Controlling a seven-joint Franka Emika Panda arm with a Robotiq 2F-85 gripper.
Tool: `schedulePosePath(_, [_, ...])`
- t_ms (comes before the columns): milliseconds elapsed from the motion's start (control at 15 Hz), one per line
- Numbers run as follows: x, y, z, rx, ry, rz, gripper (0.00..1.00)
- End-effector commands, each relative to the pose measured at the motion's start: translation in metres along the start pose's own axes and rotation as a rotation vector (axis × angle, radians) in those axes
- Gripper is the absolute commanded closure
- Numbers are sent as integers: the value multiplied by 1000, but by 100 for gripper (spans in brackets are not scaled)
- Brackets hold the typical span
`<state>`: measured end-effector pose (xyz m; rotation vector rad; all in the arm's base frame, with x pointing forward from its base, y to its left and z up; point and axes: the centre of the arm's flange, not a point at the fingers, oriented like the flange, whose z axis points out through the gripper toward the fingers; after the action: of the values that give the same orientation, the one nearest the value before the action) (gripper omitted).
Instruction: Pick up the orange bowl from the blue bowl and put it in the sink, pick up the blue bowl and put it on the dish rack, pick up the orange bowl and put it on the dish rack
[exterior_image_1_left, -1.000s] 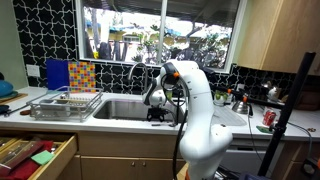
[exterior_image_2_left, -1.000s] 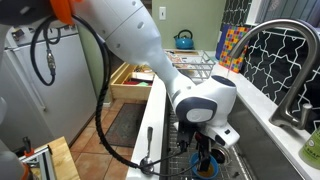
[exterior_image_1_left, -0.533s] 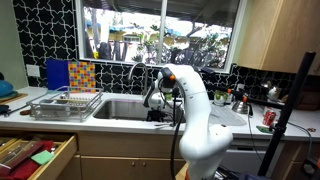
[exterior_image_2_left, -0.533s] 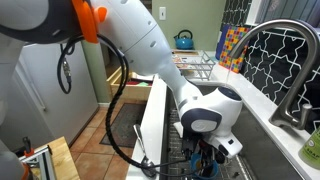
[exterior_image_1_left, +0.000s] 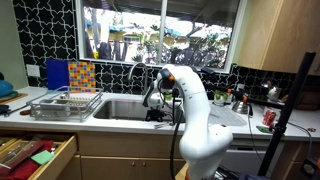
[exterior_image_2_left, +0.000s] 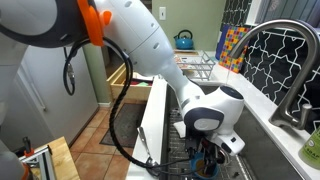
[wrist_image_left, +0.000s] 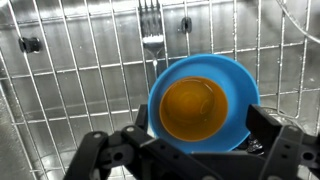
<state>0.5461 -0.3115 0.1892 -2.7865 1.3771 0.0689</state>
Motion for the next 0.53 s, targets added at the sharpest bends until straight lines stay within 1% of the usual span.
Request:
schedulePosePath(0, [-1, 0, -7, 1, -7, -11, 0])
schedulePosePath(200, [-1, -4, -15, 15, -16, -10, 0])
schedulePosePath(467, [-1, -13, -27, 4, -14, 2, 0])
